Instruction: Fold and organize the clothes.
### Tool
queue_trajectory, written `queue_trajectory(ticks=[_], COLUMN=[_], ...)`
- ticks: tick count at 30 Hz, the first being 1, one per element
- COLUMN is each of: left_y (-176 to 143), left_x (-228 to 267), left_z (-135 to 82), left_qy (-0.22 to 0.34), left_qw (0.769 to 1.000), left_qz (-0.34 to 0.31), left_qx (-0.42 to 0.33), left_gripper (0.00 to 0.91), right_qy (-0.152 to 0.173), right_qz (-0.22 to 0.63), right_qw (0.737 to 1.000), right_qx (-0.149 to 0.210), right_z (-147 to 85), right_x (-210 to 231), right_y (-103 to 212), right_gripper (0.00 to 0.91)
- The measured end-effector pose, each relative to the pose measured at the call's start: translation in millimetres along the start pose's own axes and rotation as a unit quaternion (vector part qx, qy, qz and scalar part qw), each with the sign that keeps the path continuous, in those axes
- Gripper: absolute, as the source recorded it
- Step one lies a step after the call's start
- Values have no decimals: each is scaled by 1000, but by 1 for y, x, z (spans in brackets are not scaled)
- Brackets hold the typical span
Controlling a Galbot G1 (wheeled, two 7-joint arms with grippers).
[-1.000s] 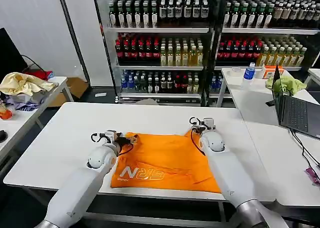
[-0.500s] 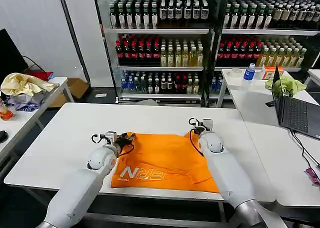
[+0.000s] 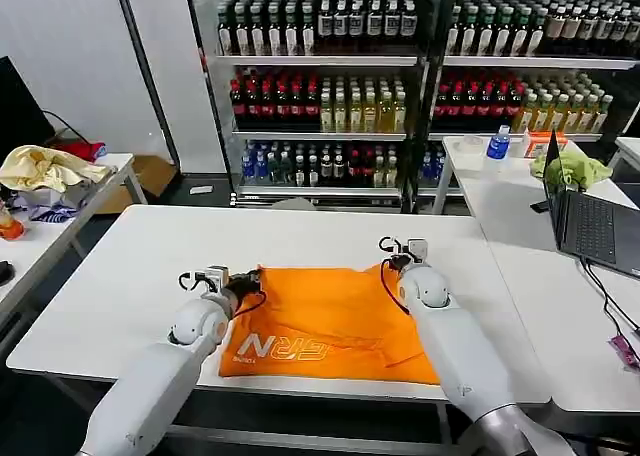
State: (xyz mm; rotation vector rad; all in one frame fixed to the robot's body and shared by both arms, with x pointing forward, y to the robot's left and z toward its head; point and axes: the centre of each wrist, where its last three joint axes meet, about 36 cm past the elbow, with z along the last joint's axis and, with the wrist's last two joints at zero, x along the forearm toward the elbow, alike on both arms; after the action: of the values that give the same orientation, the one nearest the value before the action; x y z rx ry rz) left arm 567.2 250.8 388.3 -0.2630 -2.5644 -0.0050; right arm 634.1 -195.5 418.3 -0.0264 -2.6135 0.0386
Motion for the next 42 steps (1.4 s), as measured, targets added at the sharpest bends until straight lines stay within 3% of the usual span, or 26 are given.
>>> queue_trajectory(ticks=[12, 22, 30, 42], left_y=[8, 6, 2, -15], left_x=[29, 61, 89, 123], left_z=[-9, -13, -3, 26], left_qy=[-28, -48, -59, -48], left_qw=[1000, 999, 998, 997], left_qz=[5, 19, 30, 51], left_qx=[9, 2, -13, -39], left_gripper=[10, 10, 10, 10], right_qy=[-61, -97, -112, -101], right_qz=[-15, -29, -32, -31], right_qw=[998, 995, 993, 994], right_qx=[-5, -1, 4, 6], right_z=[-15, -9, 8, 47], right_x=[48, 104, 147, 197], right_y=[-13, -30, -48, -60], right_gripper=[0, 0, 0, 0])
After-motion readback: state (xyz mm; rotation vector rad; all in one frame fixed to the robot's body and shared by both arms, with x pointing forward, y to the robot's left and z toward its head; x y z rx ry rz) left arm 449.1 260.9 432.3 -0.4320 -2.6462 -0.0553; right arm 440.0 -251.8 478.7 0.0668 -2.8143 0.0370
